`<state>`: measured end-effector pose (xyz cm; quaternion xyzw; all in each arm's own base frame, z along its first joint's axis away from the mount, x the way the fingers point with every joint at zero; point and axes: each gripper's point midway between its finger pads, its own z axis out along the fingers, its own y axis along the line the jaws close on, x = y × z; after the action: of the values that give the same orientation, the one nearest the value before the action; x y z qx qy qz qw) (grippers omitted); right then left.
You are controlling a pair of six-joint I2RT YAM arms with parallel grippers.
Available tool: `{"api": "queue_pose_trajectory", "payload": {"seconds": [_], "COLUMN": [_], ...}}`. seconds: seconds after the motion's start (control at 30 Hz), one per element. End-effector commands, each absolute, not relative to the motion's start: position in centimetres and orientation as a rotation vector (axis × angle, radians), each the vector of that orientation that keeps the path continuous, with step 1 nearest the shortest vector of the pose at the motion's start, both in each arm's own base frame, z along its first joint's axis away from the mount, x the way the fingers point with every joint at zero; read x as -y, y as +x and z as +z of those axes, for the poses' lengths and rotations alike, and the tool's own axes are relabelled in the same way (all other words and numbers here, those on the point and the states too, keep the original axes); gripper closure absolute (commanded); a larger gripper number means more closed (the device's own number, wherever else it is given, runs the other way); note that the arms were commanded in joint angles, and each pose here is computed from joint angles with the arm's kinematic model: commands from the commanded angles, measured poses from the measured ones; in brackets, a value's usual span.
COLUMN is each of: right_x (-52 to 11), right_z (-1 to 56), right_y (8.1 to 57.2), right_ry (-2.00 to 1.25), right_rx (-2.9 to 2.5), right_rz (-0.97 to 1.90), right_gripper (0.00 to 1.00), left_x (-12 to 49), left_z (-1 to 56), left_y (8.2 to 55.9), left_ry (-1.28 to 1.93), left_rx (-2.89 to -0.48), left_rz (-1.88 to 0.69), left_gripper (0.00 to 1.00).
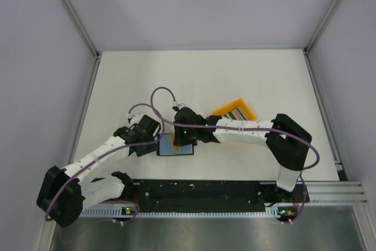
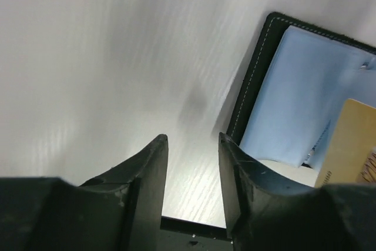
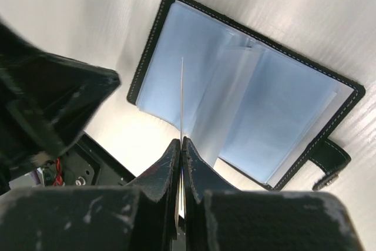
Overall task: Put the credit cards into the card holder
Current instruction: Turn over the card slot in the card holder.
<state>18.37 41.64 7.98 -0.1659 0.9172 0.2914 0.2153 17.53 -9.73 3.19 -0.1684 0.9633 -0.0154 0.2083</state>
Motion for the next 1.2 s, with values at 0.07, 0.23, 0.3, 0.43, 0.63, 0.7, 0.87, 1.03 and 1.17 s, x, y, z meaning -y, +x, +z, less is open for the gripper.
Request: {"api": "queue_pose_trajectory", "payload": {"seconds": [0.07,0.23,0.3,0.43,0.63,0.7,0.87,1.03,1.17], "right_x": [-42.9,-43.7,-44.0,-43.6,-44.0,-43.8,-40.1,-36.5,-35.1], "right_z": [8.8,10.6,11.6,12.8,13.8,14.8,15.3,12.5,10.4], "right_y": [18.5,18.9,19.1,19.5,19.7,19.7,21.4,22.0,21.5], "right_ry": [-0.472,-0.499,-0.496,-0.482,-0.5,-0.495,-0.371,-0.265,-0.228], "right_rx": [-2.518,-2.468,-2.441,-2.412,-2.391,-2.37,-2.355,-2.424,-2.475], "right_rz": [0.82,0.868,0.896,0.912,0.989,1.003,0.875,0.783,0.738], "right_gripper": [1.0,1.0,1.0,1.0,1.0,1.0,1.0,1.0,1.0], "left_x": [7.2,10.2,11.7,13.3,12.2,12.0,12.0,11.9,11.8], "left_z": [8.9,10.3,10.3,8.7,6.4,6.3,5.5,4.7,3.9], "left_y": [18.5,19.7,20.3,20.3,19.5,19.5,19.3,19.4,19.1], "left_ry": [-0.594,-0.483,-0.446,-0.41,-0.487,-0.489,-0.478,-0.472,-0.466], "left_rx": [-2.49,-2.434,-2.428,-2.48,-2.549,-2.538,-2.558,-2.583,-2.609], "left_rz": [-0.009,-0.259,-0.349,-0.42,-0.312,-0.308,-0.296,-0.262,-0.24], "left_gripper": [0.46,0.44,0.44,0.46,0.51,0.51,0.51,0.53,0.59]}}
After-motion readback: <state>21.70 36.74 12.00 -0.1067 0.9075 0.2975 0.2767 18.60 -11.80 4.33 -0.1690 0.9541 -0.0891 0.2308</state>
